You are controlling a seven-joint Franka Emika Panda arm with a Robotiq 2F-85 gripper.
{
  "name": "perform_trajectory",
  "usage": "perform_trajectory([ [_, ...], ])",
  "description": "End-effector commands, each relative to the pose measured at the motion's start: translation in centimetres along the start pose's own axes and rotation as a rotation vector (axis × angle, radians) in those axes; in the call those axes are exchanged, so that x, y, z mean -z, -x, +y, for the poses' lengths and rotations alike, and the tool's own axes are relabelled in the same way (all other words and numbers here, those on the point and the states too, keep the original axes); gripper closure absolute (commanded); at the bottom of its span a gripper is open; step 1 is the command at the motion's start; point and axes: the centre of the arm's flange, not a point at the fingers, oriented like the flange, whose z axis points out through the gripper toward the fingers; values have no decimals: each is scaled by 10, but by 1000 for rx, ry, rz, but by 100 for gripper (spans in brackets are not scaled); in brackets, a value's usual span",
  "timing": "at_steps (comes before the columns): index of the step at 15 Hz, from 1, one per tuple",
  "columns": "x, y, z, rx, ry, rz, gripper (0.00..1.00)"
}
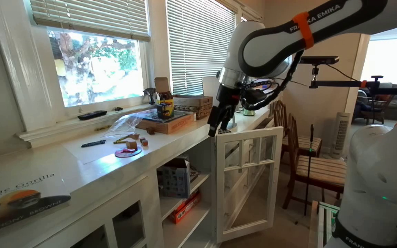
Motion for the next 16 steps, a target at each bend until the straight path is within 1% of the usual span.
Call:
perform_trajectory([
  [1, -6, -24, -5, 40, 11, 20, 0],
  [2, -7, -28, -6, 55, 9, 27, 0],
  [3, -5, -29, -9, 101, -2, 22, 0],
  [4, -3, -29, -13, 102, 8, 24, 0],
  [5, -2, -21, -9, 67, 1, 21, 0],
  [10, 0, -24, -13, 86, 1, 26, 0],
  [11, -5, -33, -8, 54, 21, 21, 0],
  [12, -6, -39, -4, 20, 23, 8, 0],
  [14, -9, -53, 9, -57, 33, 23, 0],
  [15, -11, -60, 13, -75, 35, 37, 0],
  [16, -12, -66, 17, -72, 20, 48, 0],
])
